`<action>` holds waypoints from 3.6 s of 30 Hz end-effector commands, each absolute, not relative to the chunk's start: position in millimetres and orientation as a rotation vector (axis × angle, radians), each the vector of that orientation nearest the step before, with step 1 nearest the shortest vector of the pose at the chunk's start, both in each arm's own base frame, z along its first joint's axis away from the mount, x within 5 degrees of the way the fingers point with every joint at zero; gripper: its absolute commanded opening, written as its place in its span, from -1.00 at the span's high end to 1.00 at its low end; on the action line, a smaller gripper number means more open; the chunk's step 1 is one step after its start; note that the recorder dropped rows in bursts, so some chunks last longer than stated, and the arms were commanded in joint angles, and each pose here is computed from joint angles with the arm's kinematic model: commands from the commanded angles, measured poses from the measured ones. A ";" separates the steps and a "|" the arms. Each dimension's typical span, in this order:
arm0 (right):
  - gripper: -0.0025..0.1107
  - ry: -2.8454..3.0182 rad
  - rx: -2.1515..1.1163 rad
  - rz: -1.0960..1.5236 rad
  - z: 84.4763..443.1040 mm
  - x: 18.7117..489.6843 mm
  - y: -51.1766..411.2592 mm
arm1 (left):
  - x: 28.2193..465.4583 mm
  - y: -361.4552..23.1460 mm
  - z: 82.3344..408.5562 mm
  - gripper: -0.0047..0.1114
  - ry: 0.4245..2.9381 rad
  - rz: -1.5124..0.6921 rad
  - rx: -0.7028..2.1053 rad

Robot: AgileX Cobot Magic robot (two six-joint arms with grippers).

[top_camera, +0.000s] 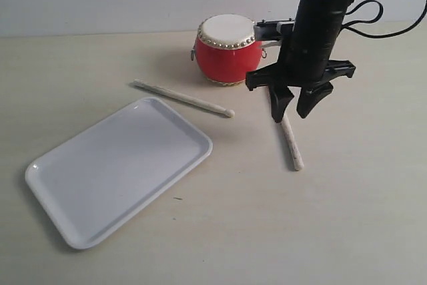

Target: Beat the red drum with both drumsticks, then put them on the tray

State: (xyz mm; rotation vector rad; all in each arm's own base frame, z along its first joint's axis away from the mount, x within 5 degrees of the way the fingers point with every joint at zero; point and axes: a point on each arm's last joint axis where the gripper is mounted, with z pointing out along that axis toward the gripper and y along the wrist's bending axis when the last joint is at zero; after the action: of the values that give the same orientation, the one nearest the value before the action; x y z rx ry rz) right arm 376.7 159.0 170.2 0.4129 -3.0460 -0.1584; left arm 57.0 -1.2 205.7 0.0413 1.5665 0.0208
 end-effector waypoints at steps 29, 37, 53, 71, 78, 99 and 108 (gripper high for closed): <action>0.30 -3.130 0.325 -0.065 115.1 375.2 155.5 | 56.5 -1.2 206.4 0.92 1.558 0.019 0.039; 0.30 -3.129 0.307 -0.064 115.1 375.0 155.4 | 56.5 -1.2 206.4 0.92 1.558 0.019 0.039; 0.44 -3.113 0.306 -0.057 114.5 373.7 155.0 | 56.5 -1.2 206.4 0.92 1.558 0.019 0.039; 0.96 -3.114 0.223 -0.054 119.4 372.2 154.4 | 56.5 -1.2 206.4 0.92 1.558 0.019 0.039; 0.96 -3.124 0.235 -0.053 139.4 368.8 152.6 | 56.5 -1.2 206.4 0.92 1.558 0.019 0.039; 0.96 -3.495 0.458 -0.150 243.3 324.5 129.7 | 56.5 -1.2 206.4 0.92 1.558 0.019 0.039; 0.96 -3.704 0.560 -0.258 267.6 300.7 120.4 | 56.5 -1.2 206.4 0.92 1.558 0.019 0.039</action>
State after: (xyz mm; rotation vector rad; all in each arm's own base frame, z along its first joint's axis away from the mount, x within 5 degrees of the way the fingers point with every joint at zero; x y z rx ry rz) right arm 302.7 121.3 257.5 0.4951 -3.6229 -0.2305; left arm 57.0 -1.2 205.7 0.0413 1.5665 0.0208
